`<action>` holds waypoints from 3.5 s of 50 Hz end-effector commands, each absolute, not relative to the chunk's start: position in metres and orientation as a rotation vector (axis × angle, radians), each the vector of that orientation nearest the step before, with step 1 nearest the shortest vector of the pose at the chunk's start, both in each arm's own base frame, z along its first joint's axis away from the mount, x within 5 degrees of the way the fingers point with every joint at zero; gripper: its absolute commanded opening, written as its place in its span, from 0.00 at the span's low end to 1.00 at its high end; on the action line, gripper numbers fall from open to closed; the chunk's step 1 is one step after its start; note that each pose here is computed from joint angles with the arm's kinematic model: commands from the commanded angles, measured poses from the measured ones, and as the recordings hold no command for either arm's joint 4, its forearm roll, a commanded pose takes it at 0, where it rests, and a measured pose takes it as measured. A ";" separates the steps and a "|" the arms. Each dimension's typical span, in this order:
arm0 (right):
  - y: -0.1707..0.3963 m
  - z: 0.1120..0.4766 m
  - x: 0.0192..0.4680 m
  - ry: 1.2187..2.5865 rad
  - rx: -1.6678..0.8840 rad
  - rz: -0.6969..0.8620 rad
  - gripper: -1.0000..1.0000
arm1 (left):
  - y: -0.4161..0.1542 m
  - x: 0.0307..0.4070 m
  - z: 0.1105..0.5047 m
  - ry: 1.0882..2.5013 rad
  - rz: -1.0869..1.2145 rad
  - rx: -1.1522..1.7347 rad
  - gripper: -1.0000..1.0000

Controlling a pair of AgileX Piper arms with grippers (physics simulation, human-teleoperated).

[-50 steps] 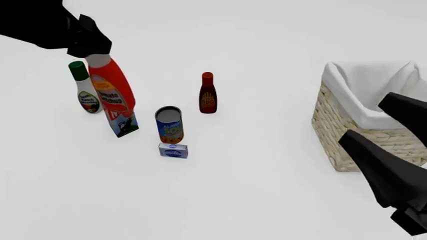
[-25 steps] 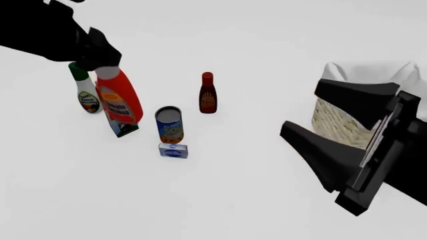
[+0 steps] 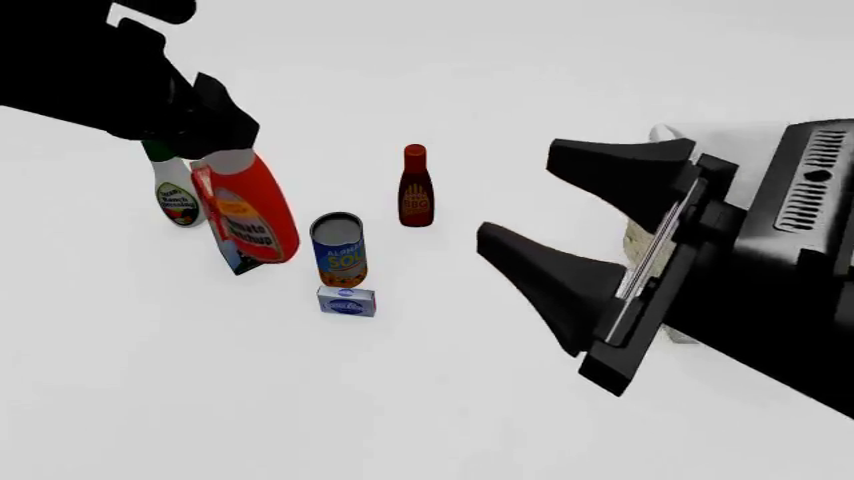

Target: Pick the ketchup and place it in the basket.

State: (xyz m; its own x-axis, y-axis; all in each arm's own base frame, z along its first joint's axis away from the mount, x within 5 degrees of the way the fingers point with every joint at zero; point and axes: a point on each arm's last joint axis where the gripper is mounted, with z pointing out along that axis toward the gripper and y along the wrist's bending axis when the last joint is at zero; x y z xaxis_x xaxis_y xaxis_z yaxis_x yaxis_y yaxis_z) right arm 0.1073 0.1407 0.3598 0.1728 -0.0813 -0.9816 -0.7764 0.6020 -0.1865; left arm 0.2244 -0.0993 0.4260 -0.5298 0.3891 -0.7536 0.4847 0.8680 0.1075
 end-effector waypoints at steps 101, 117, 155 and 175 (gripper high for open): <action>0.207 0.359 0.113 1.346 -0.881 0.767 1.00 | -0.116 0.193 0.417 2.197 -0.221 0.738 0.00; 0.212 0.359 0.115 1.345 -0.890 0.764 1.00 | -0.119 0.184 0.419 2.199 -0.246 0.758 0.00; 0.224 0.353 0.123 1.356 -0.889 0.763 1.00 | -0.125 0.174 0.423 2.203 -0.284 0.780 0.00; 0.232 0.345 0.128 1.373 -0.896 0.756 1.00 | -0.128 0.167 0.425 2.208 -0.310 0.790 0.00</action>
State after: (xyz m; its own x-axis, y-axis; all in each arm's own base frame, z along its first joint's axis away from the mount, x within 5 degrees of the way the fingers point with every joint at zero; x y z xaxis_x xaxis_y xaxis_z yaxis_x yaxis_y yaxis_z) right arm 0.1258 0.2283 0.3484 0.0756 -0.0521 -0.9958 -0.8726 0.4798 -0.0914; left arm 0.1708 -0.1271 0.4220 -0.5333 0.4368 -0.7245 0.6144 0.7886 0.0232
